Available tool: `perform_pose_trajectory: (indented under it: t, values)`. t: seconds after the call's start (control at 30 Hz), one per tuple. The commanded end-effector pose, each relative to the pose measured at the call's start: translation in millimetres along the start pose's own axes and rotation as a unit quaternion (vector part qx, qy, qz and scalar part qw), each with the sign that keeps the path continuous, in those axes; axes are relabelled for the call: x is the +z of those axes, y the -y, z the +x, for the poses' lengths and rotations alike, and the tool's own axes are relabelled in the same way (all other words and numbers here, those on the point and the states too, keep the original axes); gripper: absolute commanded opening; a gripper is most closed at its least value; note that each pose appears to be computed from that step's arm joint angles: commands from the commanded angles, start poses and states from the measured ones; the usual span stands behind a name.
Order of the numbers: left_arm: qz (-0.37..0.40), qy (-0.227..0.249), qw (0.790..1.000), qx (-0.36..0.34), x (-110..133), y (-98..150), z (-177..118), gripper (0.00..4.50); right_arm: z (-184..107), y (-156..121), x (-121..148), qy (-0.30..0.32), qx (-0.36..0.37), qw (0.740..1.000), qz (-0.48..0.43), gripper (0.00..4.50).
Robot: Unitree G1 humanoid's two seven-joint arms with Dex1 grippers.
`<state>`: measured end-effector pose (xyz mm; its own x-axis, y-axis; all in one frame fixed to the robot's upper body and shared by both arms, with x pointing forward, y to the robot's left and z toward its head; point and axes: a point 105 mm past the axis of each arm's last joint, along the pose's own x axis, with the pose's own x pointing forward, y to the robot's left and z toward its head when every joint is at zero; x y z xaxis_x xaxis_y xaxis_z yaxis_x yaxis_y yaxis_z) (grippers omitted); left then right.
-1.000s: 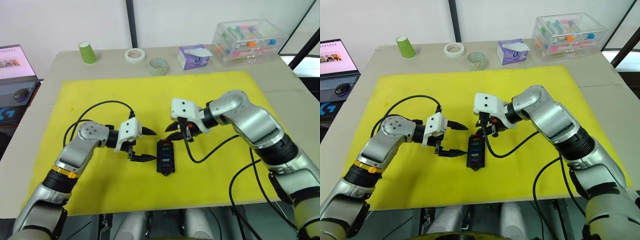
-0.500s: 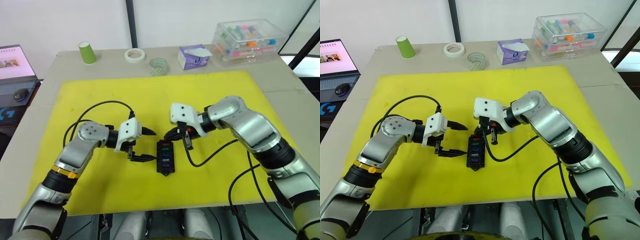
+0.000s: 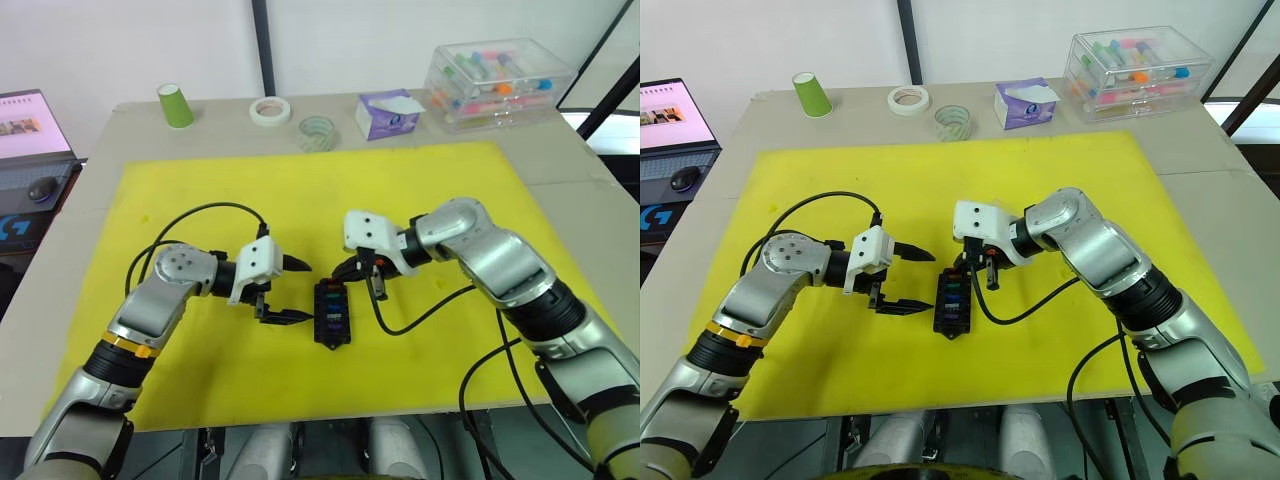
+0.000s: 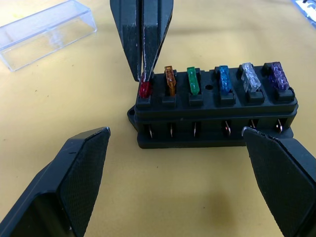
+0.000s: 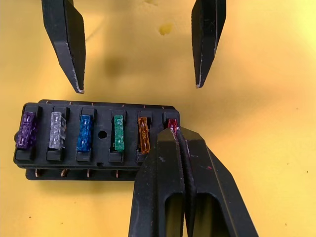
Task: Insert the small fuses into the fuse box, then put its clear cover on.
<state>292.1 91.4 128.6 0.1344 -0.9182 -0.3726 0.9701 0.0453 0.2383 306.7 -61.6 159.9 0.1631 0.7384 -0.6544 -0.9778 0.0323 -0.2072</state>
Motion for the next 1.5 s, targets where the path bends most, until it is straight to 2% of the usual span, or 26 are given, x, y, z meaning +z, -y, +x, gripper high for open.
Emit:
perform_pose_trajectory:
  t: [0.03, 0.2, 0.4, 0.5, 0.6, 0.67, 0.77, 0.87, 0.9, 1.13, 1.33, 1.5]
  values:
    - [0.015, 0.013, 1.0, 0.011, 10.5, 0.1, -9.0, 4.5, -10.5, -3.2, 19.9, 0.03, 0.003, 0.999, -0.019, 0.04]
    - [-0.002, 0.018, 1.0, 0.022, 16.9, 5.5, -24.3, 4.5, -31.5, -4.8, 42.5, 0.079, -0.012, 0.996, -0.044, 0.04]
    - [-0.051, -0.004, 0.997, 0.049, 19.1, 14.9, -58.4, 4.5, -63.9, -8.0, 30.7, 0.08, -0.046, 0.994, -0.062, 0.04]
    - [-0.096, -0.015, 0.993, 0.069, 20.1, 26.2, -88.9, 4.5, -94.0, -18.4, -2.8, 0.028, -0.052, 0.998, -0.035, 0.6]
    - [-0.139, -0.068, 0.983, 0.094, 6.4, 43.9, -125.0, 4.5, -133.8, -25.4, -41.5, -0.043, -0.073, 0.996, 0.019, 1.63]
    - [-0.156, -0.09, 0.978, 0.108, 0.7, 52.4, -141.1, 4.5, -153.2, -25.1, -58.3, -0.076, -0.095, 0.992, 0.04, 2.33]
    - [-0.171, -0.114, 0.971, 0.121, -6.5, 60.0, -159.2, 4.5, -173.1, -27.0, -75.5, -0.113, -0.112, 0.986, 0.057, 3.3]
    - [-0.173, -0.125, 0.969, 0.124, -11.6, 62.1, -163.9, 4.5, -183.3, -27.9, -84.8, -0.123, -0.121, 0.983, 0.066, 4.3]
    - [-0.173, -0.126, 0.969, 0.124, -12.5, 61.8, -164.0, 4.5, -185.2, -27.6, -87.0, -0.124, -0.124, 0.982, 0.069, 4.43]
    - [-0.146, -0.09, 0.978, 0.116, -7.6, 50.7, -139.5, 4.5, -169.8, -12.6, -75.0, -0.086, -0.146, 0.984, 0.05, 4.43]
    - [-0.091, -0.022, 0.989, 0.118, 16.8, 25.2, -98.5, 4.5, -122.6, 25.3, -45.0, -0.007, -0.166, 0.981, 0.099, 4.43]
    - [-0.073, -0.006, 0.992, 0.099, 26.9, 22.3, -82.1, 4.5, -96.5, 48.7, -38.0, -0.011, -0.194, 0.971, 0.136, 4.43]
